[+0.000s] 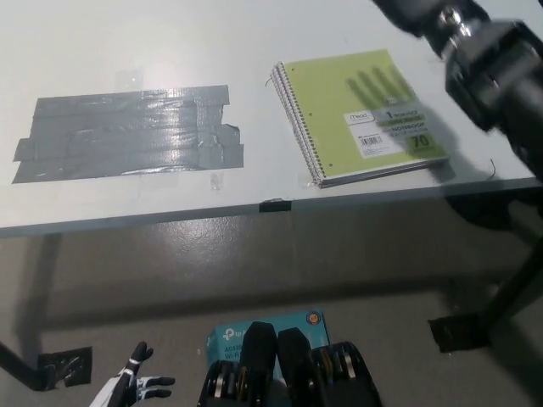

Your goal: The robot uses its right hand to align two notebooks stacked together until they are fully overlapped

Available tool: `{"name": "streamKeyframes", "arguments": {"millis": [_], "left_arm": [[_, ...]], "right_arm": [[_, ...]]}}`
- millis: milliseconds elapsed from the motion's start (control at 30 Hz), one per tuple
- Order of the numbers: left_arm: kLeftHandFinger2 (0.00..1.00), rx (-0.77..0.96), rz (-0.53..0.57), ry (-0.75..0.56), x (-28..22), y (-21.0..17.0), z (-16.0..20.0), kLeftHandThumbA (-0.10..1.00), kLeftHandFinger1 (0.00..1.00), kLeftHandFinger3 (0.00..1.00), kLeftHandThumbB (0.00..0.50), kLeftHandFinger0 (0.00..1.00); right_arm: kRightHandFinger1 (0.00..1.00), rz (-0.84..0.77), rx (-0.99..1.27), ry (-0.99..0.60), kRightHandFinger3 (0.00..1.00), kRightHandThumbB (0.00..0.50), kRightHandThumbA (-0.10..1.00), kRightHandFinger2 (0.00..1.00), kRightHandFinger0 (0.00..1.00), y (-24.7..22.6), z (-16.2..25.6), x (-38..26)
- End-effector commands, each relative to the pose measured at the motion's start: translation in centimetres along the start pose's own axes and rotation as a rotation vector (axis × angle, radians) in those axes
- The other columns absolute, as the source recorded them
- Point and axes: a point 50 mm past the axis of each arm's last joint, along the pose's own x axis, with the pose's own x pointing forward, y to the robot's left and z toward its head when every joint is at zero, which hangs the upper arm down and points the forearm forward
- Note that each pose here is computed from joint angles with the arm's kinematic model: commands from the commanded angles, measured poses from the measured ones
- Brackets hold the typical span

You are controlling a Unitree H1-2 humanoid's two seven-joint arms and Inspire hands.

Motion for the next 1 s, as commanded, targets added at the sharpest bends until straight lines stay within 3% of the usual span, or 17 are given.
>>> {"name": "streamKeyframes", "arguments": {"millis": [0,33,100,133,167,233,300,333,433,467,533,567,700,767,833,900,967], "left_arm": [[0.69,0.041,-0.023,-0.036,-1.1,1.2,0.1,1.0,0.72,1.0,0.5,0.81],[0.67,0.029,-0.024,-0.026,-1.0,1.3,0.1,1.0,0.72,1.0,0.5,0.82],[0.68,0.042,-0.022,-0.015,-1.1,1.6,0.0,1.0,0.72,1.0,0.399,0.81],[0.74,0.043,-0.025,-0.014,-1.1,1.7,0.0,1.0,0.73,1.0,0.352,0.79],[0.77,0.039,-0.028,-0.011,-1.0,1.8,-0.1,1.0,0.73,1.0,0.35,0.76],[0.82,0.031,-0.029,-0.003,-1.3,1.9,-0.2,1.0,0.76,1.0,0.354,0.77],[0.86,0.026,-0.029,0.0,-1.2,2.1,-0.3,1.0,0.79,1.0,0.377,0.76],[0.88,0.028,-0.024,0.0,-1.2,2.2,-0.5,1.0,0.81,1.0,0.377,0.73],[0.9,0.024,-0.022,0.007,-1.1,2.4,-0.5,1.0,0.82,1.0,0.325,0.74],[0.92,0.021,-0.015,0.009,-1.1,2.5,-0.4,1.0,0.83,1.0,0.271,0.74],[0.93,0.016,-0.009,0.014,-1.0,2.6,-0.4,1.0,0.84,1.0,0.261,0.74],[0.96,0.002,-0.003,0.016,-1.1,2.6,-0.4,1.0,0.85,1.0,0.199,0.75],[1.0,-0.035,0.002,0.024,-1.0,2.1,-0.3,1.0,0.87,1.0,0.159,0.77],[1.0,-0.031,0.01,0.036,-1.2,2.2,-0.4,0.93,0.89,1.0,0.105,0.79],[1.0,-0.02,0.015,0.05,-1.4,2.3,-0.7,0.82,0.89,1.0,0.05,0.77],[1.0,-0.002,0.025,0.058,-1.5,2.5,-0.9,0.74,0.88,1.0,0.03,0.79],[1.0,0.003,0.035,0.061,-1.5,2.8,-0.9,0.69,0.87,1.0,0.025,0.79]], "right_arm": [[1.0,-0.243,0.206,0.331,1.0,0.098,0.95,1.0,1.0,-12.7,-7.9,-13.7],[1.0,-0.251,0.205,0.416,1.0,0.085,0.98,1.0,1.0,-11.9,-7.8,-18.9],[1.0,-0.221,0.241,0.485,1.0,0.092,0.95,1.0,1.0,-10.0,-7.2,-23.2],[1.0,-0.19,0.264,0.515,1.0,0.099,0.86,1.0,1.0,-8.7,-6.9,-25.0],[1.0,-0.141,0.307,0.565,1.0,0.109,0.71,1.0,1.0,-6.6,-6.4,-28.0],[1.0,-0.058,0.344,0.609,1.0,0.095,0.7,1.0,1.0,-4.4,-5.7,-30.8],[1.0,0.036,0.38,0.659,1.0,0.115,0.69,1.0,1.0,-1.9,-4.7,-33.5],[1.0,0.094,0.456,0.703,1.0,0.148,0.6,1.0,1.0,0.2,-3.4,-35.6],[1.0,0.151,0.564,0.737,1.0,0.173,0.63,1.0,1.0,2.5,-1.7,-37.7],[1.0,0.178,0.699,0.791,1.0,0.176,0.54,1.0,1.0,3.9,-0.5,-38.5],[1.0,0.178,0.776,0.813,1.0,0.179,0.52,1.0,1.0,4.4,0.0,-38.8],[1.0,0.222,0.917,0.862,1.0,0.177,0.5,1.0,1.0,6.9,2.0,-40.5],[1.0,0.287,1.046,0.961,1.0,0.167,0.44,1.0,1.0,11.2,5.5,-43.1],[1.0,0.412,1.069,0.961,1.0,0.139,0.43,1.0,1.0,13.3,7.8,-44.8],[1.0,0.496,1.103,0.959,1.0,0.154,0.35,1.0,1.0,14.6,8.9,-46.3],[1.0,0.585,1.189,0.989,1.0,0.166,0.26,1.0,1.0,15.5,9.3,-46.8],[1.0,0.62,1.217,0.973,1.0,0.174,0.26,1.0,1.0,16.1,9.3,-46.6]]}}
